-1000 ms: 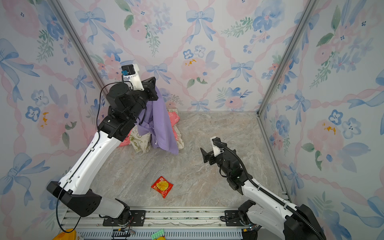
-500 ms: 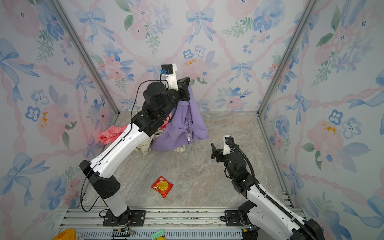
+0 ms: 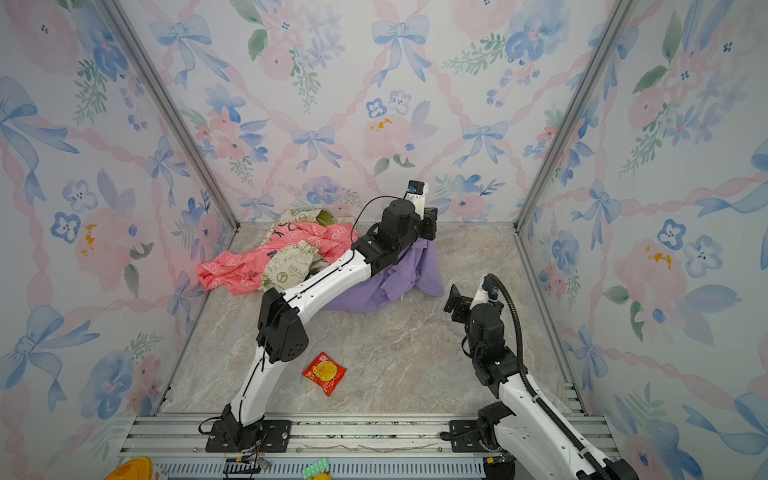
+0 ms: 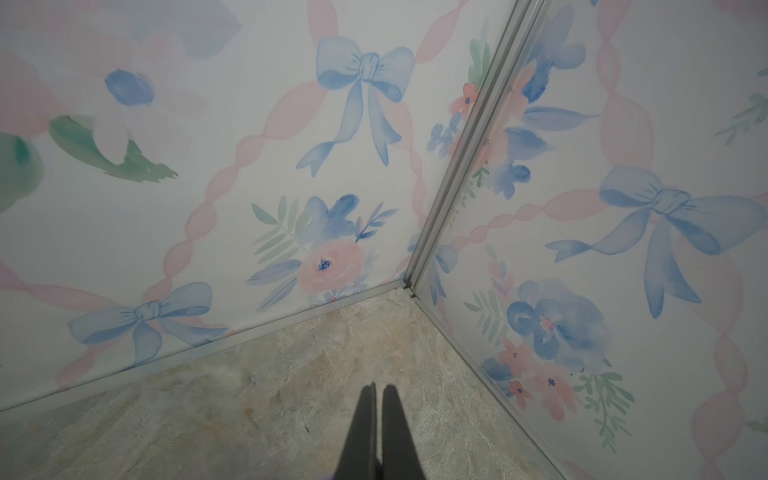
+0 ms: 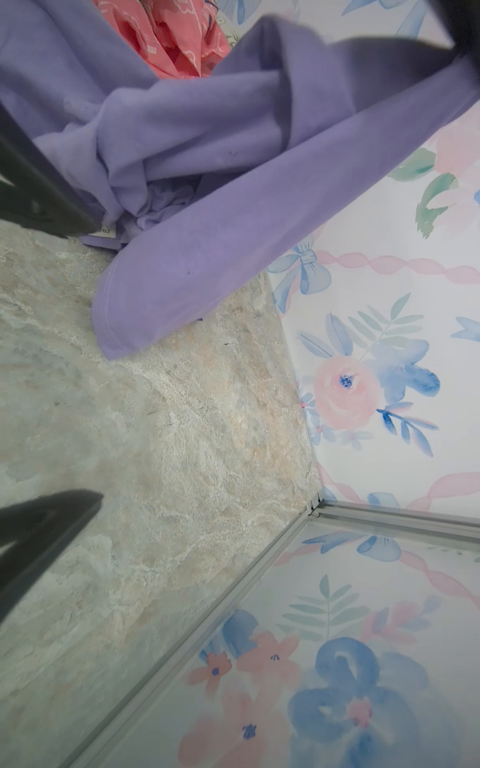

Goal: Pick out a specific cloth from the pile
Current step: 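Carry the lavender shirt away from the pile and lower it with the left gripper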

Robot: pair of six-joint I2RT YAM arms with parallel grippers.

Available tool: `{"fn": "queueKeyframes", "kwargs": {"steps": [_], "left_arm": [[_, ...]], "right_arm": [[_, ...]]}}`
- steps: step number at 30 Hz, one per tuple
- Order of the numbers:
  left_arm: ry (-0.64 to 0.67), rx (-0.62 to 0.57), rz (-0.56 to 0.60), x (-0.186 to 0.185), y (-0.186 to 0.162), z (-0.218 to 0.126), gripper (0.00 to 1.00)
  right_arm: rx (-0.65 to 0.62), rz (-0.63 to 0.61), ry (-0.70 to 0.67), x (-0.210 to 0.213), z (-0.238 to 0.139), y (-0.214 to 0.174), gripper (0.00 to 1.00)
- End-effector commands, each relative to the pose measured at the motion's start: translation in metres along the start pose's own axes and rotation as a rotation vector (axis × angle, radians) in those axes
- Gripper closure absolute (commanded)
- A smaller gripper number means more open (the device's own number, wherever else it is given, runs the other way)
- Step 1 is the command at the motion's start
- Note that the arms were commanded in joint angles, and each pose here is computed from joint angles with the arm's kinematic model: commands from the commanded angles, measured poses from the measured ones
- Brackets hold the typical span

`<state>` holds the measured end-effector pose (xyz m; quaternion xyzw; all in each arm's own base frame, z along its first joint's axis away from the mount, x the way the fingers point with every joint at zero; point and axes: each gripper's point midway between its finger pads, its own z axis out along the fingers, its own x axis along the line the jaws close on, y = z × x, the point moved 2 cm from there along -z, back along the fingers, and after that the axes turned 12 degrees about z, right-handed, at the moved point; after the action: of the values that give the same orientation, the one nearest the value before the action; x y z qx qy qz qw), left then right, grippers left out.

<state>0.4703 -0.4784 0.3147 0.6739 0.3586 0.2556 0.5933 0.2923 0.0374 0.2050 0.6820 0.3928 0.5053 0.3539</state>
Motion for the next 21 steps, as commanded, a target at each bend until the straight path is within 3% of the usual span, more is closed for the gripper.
{"fn": "queueKeyframes", "kwargs": {"steps": [1, 4, 8, 14, 21], "left_arm": [[-0.044, 0.0, -0.056, -0.015, -0.02, 0.018, 1.0], [-0.057, 0.061, -0.06, -0.02, -0.059, 0.034, 0.99], [-0.1, 0.121, -0.046, -0.026, -0.089, 0.04, 0.67], [-0.004, 0.122, 0.064, -0.007, -0.064, 0.004, 0.21], [0.11, 0.121, 0.145, 0.021, -0.034, -0.07, 0.12]], "right_arm": [[-0.022, 0.044, -0.061, -0.016, -0.004, -0.002, 0.03], [-0.061, 0.066, -0.066, -0.022, -0.01, 0.002, 0.03], [-0.078, 0.075, -0.066, -0.024, -0.013, 0.005, 0.03], [-0.07, 0.075, -0.07, -0.024, -0.011, 0.002, 0.03], [-0.036, 0.048, -0.022, -0.014, -0.004, -0.002, 0.03]]}}
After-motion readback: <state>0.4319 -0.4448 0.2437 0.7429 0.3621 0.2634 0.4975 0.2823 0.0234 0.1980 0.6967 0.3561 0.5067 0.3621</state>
